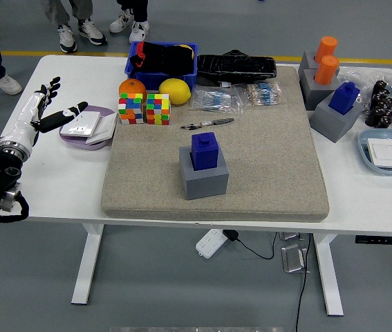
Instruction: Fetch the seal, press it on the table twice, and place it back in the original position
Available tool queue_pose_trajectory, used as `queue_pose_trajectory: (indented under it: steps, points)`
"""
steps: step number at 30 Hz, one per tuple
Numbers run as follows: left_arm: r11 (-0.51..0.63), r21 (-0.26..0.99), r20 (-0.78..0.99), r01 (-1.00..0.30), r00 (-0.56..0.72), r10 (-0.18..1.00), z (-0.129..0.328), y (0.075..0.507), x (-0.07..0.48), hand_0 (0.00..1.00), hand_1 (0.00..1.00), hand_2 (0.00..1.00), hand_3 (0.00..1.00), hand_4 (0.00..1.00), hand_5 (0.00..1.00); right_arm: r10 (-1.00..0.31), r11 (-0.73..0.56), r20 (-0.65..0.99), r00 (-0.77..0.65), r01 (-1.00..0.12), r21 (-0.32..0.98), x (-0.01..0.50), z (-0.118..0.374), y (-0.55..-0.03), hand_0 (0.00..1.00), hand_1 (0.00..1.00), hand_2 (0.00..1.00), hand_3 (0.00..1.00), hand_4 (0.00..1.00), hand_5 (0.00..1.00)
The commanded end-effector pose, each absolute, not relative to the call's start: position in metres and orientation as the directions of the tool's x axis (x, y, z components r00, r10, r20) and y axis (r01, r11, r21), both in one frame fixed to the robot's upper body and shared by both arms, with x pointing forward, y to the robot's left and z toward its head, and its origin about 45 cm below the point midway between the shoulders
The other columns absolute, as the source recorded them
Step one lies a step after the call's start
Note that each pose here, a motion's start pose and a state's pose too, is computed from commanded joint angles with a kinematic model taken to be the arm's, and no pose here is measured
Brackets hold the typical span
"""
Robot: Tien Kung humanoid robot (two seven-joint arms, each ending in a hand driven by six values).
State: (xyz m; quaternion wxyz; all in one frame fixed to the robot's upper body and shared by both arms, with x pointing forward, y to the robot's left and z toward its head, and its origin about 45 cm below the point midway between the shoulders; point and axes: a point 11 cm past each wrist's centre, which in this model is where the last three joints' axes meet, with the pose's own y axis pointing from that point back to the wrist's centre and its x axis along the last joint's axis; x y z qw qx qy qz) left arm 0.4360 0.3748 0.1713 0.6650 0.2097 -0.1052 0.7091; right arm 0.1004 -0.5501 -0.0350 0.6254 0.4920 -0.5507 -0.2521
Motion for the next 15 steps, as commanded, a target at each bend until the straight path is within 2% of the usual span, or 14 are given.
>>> queue_pose_trajectory:
  steps: [15]
  points:
    - [-0.119,0.151,0.438,-0.981,-0.042,0.898,0.1645,0.3836,0.4312,0.998,0.993,0.961,0.97,0.848,0.311,-0.86,0.388,0.439,0.261,-0.225,0.894,0.0991,-0.0366,-0.5483,0.787,0.703,0.695,0.656,0.777,0.559]
